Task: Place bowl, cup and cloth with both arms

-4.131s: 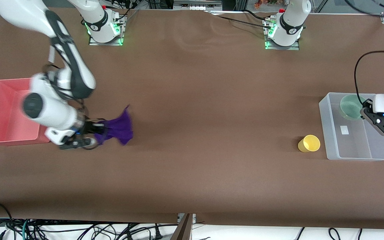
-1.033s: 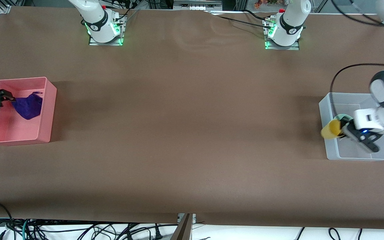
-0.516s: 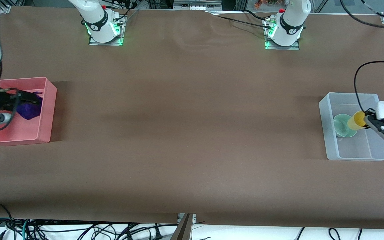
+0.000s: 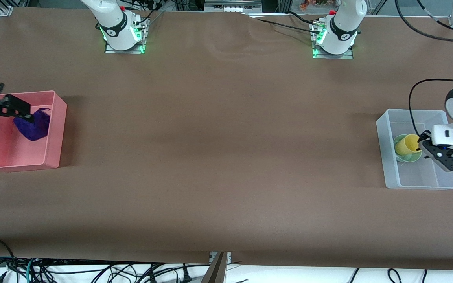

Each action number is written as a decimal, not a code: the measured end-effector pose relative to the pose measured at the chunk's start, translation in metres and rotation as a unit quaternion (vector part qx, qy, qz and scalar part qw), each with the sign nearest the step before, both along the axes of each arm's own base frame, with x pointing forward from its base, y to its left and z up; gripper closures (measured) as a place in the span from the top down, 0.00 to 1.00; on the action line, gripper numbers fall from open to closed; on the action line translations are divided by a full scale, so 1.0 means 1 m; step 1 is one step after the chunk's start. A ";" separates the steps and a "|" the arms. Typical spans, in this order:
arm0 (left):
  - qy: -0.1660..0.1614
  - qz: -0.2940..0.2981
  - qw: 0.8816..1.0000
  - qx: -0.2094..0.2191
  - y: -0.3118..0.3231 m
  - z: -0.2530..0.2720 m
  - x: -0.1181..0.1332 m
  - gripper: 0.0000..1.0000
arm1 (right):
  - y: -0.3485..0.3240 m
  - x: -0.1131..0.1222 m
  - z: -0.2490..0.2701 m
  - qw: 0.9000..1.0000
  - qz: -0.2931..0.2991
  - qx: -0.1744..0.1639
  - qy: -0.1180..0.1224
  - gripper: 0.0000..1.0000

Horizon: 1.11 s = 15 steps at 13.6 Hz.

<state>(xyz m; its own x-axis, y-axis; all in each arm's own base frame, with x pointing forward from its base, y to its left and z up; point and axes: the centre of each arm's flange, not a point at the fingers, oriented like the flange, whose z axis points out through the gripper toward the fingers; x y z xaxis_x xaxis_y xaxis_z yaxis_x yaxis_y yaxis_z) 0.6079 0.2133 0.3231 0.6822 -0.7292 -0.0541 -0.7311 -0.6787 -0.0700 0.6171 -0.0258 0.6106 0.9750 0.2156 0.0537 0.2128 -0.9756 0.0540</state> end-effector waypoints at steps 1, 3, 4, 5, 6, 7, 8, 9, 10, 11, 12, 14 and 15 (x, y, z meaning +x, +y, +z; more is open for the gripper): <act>-0.017 0.040 0.999 -0.020 -0.004 0.029 -0.001 0.59 | -0.003 -0.004 0.006 1.000 0.000 -0.018 0.000 1.00; -0.017 0.148 0.987 -0.068 -0.024 0.085 -0.015 0.82 | -0.004 -0.013 0.008 0.999 -0.012 -0.028 0.022 1.00; -0.005 0.195 0.977 -0.081 -0.038 0.107 -0.023 0.91 | -0.002 -0.016 0.006 0.999 -0.030 -0.025 0.035 1.00; 0.009 0.234 0.968 -0.087 -0.055 0.126 -0.030 1.00 | 0.002 -0.019 0.003 0.998 -0.048 -0.021 0.045 1.00; 0.022 0.272 0.958 -0.089 -0.077 0.141 -0.035 1.00 | 0.010 -0.020 0.002 0.997 -0.061 -0.016 0.053 1.00; 0.036 0.311 0.946 -0.087 -0.100 0.154 -0.040 1.00 | 0.017 -0.022 0.001 0.996 -0.068 -0.013 0.059 1.00; 0.049 0.344 0.935 -0.074 -0.127 0.166 -0.044 1.00 | 0.022 -0.023 0.000 0.995 -0.072 -0.006 0.065 1.00; 0.057 0.367 0.927 -0.057 -0.157 0.179 -0.047 1.00 | 0.025 -0.025 -0.001 0.994 -0.080 0.006 0.071 1.00; 0.057 0.385 0.920 -0.041 -0.187 0.198 -0.049 1.00 | 0.026 -0.025 -0.002 0.993 -0.088 0.013 0.075 1.00; 0.048 0.397 0.916 -0.033 -0.212 0.218 -0.052 1.00 | 0.026 -0.026 -0.002 0.993 -0.091 0.015 0.080 1.00; 0.035 0.402 0.914 -0.033 -0.228 0.240 -0.055 1.00 | 0.026 -0.028 -0.003 0.992 -0.094 0.015 0.086 1.00; 0.026 0.400 0.916 -0.035 -0.240 0.277 -0.064 1.00 | 0.024 -0.030 -0.004 0.991 -0.097 0.014 0.094 1.00; 0.033 0.399 0.916 -0.031 -0.241 0.288 -0.068 1.00 | 0.023 -0.030 -0.005 0.990 -0.098 0.014 0.095 1.00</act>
<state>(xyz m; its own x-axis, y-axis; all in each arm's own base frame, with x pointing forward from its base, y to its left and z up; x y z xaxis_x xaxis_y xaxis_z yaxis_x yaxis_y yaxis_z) 0.5396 -0.0274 0.6114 0.9960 -0.0037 -0.0894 -0.0025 -0.9999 0.0139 0.5868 -0.0032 0.6059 0.9910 0.0217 -0.1321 0.0224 -0.9997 0.0037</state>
